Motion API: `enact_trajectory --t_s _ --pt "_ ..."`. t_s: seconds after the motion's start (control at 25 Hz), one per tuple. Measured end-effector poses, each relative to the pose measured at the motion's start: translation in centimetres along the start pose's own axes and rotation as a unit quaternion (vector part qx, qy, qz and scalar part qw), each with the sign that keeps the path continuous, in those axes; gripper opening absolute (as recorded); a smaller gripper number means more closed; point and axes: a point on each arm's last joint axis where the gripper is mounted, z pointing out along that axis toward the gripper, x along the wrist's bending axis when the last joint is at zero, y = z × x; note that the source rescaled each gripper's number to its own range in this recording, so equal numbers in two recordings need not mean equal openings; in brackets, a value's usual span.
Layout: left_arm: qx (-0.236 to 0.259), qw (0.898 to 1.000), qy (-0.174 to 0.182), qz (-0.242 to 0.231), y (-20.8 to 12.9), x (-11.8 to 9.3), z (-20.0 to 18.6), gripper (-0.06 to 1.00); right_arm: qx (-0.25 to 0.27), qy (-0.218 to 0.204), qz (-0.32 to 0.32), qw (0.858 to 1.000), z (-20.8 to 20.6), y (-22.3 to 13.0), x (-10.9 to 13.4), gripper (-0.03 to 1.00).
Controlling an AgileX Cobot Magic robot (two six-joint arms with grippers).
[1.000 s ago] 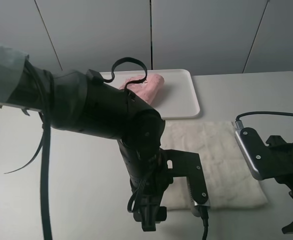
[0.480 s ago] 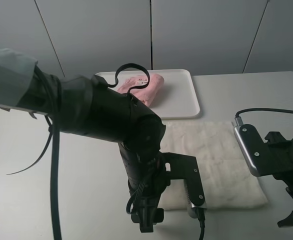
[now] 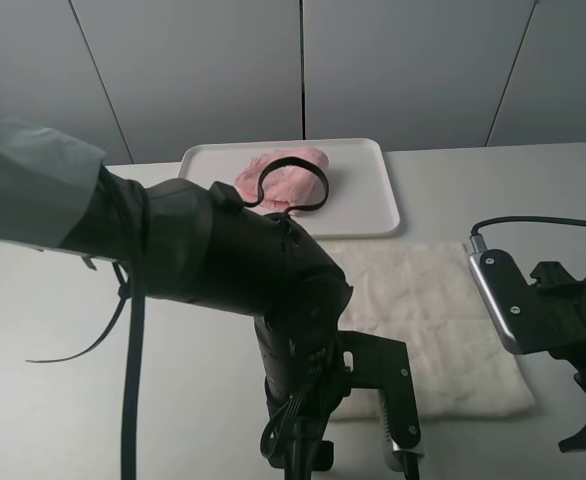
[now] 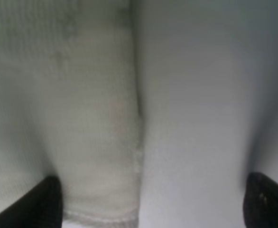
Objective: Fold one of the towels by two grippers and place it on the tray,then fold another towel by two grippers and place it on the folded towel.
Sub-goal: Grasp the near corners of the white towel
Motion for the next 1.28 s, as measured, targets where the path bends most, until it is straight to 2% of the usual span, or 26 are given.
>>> enact_trajectory --t_s 0.16,0.44,0.96,1.12,1.28 --pt "0.004 1.0 0.003 -0.001 0.1 -0.1 0.0 0.99 -0.002 -0.011 -0.001 1.0 0.2 0.0 0.0 1.0" --pt "0.005 1.0 0.004 0.0 0.1 -0.1 0.1 0.99 0.008 0.003 -0.021 1.0 1.2 -0.5 0.8 1.0" --pt "0.005 1.0 0.004 0.0 0.1 -0.1 0.1 0.99 0.006 -0.02 -0.023 1.0 1.8 -0.6 1.0 0.98" --pt "0.005 1.0 0.004 0.0 0.1 -0.1 0.1 0.99 0.016 -0.001 -0.029 0.999 2.4 -0.7 0.8 0.98" --pt "0.006 1.0 0.005 0.001 0.1 -0.1 0.1 0.99 0.035 0.009 -0.06 0.998 2.9 -0.4 0.9 0.98"
